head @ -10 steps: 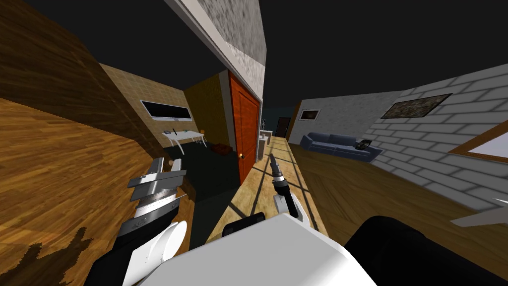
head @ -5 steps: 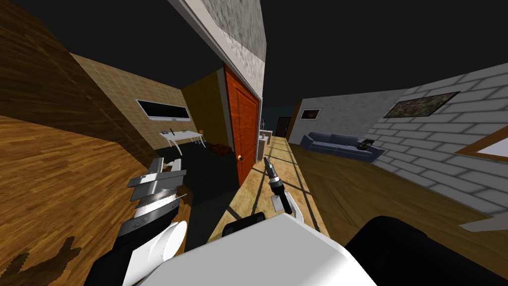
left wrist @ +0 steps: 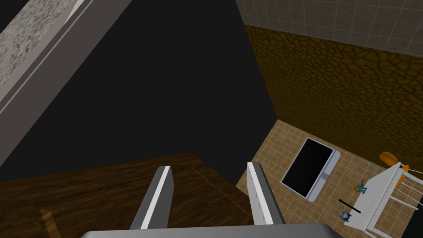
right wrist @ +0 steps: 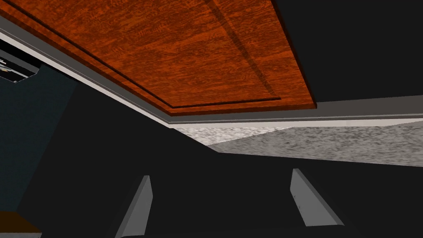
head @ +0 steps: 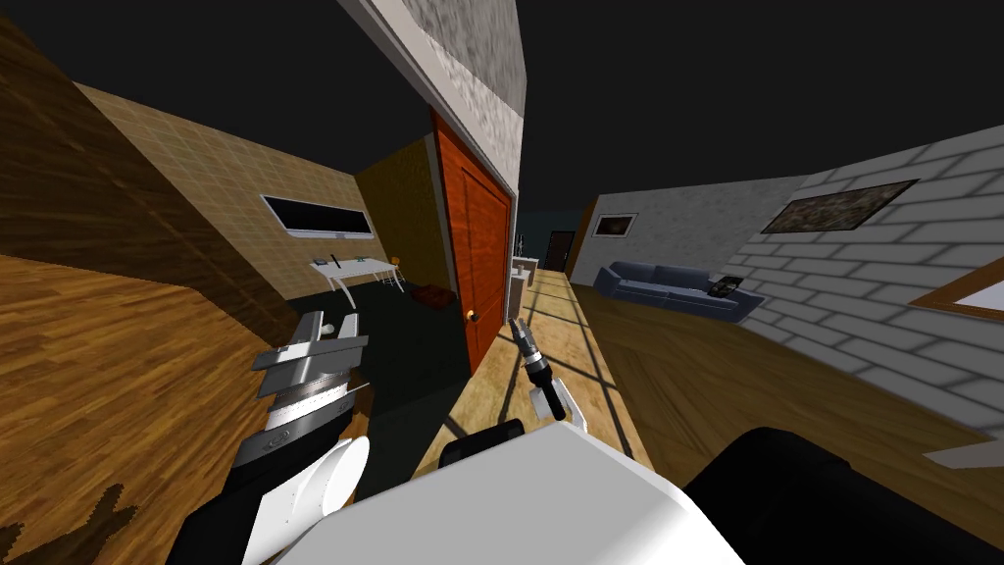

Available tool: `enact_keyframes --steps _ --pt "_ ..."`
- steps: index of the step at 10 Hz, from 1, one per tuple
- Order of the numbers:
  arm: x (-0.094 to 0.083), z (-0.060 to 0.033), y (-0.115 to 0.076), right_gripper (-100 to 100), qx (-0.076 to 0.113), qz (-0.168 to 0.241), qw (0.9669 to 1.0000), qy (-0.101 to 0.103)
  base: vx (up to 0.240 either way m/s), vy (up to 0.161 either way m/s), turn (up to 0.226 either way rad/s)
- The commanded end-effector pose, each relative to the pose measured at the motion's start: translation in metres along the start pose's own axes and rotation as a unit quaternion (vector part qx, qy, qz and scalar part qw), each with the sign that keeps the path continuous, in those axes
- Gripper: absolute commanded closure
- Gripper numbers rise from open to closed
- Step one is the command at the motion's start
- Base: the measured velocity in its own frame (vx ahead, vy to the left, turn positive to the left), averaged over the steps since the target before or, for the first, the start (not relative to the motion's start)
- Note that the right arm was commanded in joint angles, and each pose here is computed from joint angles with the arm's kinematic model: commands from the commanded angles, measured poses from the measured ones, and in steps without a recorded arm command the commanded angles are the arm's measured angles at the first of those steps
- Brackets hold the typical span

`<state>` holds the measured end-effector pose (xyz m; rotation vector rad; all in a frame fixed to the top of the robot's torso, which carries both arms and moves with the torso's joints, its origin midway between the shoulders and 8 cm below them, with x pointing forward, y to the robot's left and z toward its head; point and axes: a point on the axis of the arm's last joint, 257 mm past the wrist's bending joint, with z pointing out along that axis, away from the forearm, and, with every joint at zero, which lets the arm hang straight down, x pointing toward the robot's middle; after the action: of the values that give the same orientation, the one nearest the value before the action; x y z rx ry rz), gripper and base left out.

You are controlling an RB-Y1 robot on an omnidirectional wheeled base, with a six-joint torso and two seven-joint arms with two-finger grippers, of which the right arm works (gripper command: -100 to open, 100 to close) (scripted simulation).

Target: Push the door open

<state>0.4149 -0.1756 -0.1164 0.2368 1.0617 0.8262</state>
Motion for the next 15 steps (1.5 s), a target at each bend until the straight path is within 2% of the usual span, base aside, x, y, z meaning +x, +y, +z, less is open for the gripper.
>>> enact_keyframes --steps 1,2,5,6,7,8,11,12,14,15 --pt "0.019 -0.0045 -0.003 -100 -0.005 -0.022 0.9995 0.022 0.097 -0.048 -0.004" --pt "0.023 -0.0067 -0.007 -100 -0.001 -0.021 0.9995 0.026 0.072 -0.044 0.001" --pt "0.061 -0.0119 -0.01 -100 -0.015 -0.059 0.9961 0.064 0.075 -0.051 -0.005" --pt "0.063 -0.0137 -0.012 -100 -0.012 -0.058 0.996 0.068 0.068 -0.028 0.0" --pt "0.074 -0.0146 -0.011 -100 -0.02 -0.071 0.9942 0.078 0.061 -0.01 -0.005" --pt "0.077 -0.0167 -0.014 -100 -0.017 -0.07 0.9941 0.082 0.047 -0.014 -0.003" --pt "0.114 -0.025 -0.014 -100 -0.037 -0.104 0.9867 0.12 0.07 -0.04 -0.005" --pt "0.117 -0.0273 -0.016 -100 -0.034 -0.103 0.9865 0.123 0.082 -0.045 0.003" --pt "0.141 -0.034 -0.014 -100 -0.05 -0.124 0.98 0.148 0.076 -0.033 -0.007" --pt "0.143 -0.0358 -0.016 -100 -0.048 -0.123 0.9798 0.15 0.06 -0.028 0.001"
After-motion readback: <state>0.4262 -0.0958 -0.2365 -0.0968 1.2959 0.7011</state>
